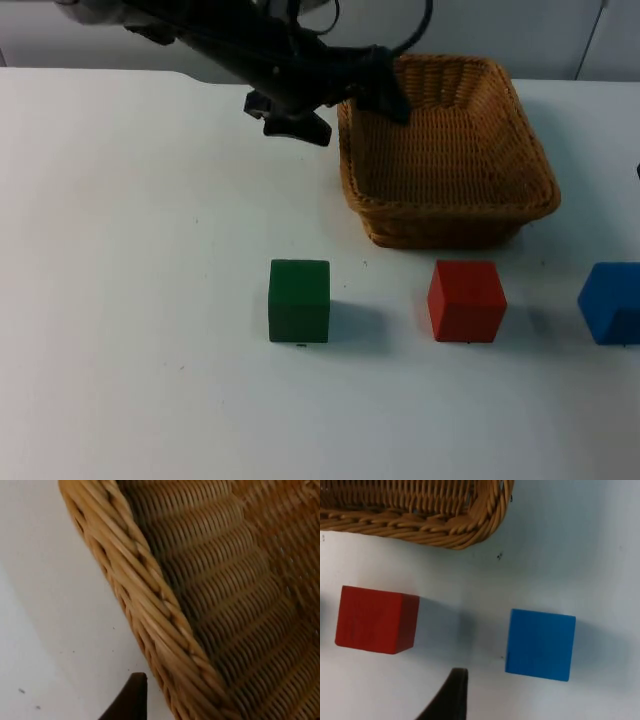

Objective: Pick up the basket with the left hand and place the blue cube into the basket with the right hand.

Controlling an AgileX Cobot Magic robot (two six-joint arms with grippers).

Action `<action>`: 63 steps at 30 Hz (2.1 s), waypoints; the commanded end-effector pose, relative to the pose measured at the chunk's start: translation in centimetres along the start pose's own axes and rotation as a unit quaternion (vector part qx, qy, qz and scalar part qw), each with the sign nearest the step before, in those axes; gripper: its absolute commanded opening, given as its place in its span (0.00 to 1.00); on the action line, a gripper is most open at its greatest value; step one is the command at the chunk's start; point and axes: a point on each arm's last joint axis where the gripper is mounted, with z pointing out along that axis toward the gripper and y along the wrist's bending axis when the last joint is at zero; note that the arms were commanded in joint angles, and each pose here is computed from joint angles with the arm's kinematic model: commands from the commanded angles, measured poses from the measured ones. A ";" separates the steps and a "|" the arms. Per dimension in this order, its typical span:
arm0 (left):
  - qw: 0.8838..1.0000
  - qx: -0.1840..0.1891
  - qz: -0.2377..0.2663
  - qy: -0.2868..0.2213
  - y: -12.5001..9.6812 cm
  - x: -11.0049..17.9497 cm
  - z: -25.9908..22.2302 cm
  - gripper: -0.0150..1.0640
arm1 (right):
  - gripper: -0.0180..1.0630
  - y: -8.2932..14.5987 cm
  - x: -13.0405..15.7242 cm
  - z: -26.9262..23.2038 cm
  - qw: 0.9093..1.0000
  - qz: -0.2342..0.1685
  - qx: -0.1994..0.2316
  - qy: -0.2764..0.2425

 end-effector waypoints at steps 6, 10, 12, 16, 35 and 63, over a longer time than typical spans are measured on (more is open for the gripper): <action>1.000 0.005 -0.001 0.021 -0.3 1.5 2.3 0.98 | 0.97 0.2 -0.3 -0.2 1.000 -0.005 -0.002 -0.006; 1.000 0.001 -0.003 0.023 0.1 1.8 2.7 0.98 | 0.97 0.2 -0.4 -0.2 1.000 0.000 -0.006 -0.010; 1.000 -0.001 -0.007 0.019 0.2 1.7 2.8 0.98 | 0.97 0.2 -0.4 -0.2 1.000 0.000 -0.006 -0.012; 1.000 -0.002 -0.012 0.010 0.2 1.6 2.8 0.90 | 0.97 0.2 -0.5 -0.2 1.000 0.000 -0.005 -0.020; 1.000 -0.011 -0.010 -0.008 -0.2 1.6 3.6 0.50 | 0.97 0.2 -1.0 -0.2 0.999 0.000 -0.001 -0.046; 0.985 -0.027 -0.085 -0.145 -0.3 -1.5 2.7 0.01 | 0.97 0.1 -1.1 -0.2 0.999 0.000 -0.001 -0.053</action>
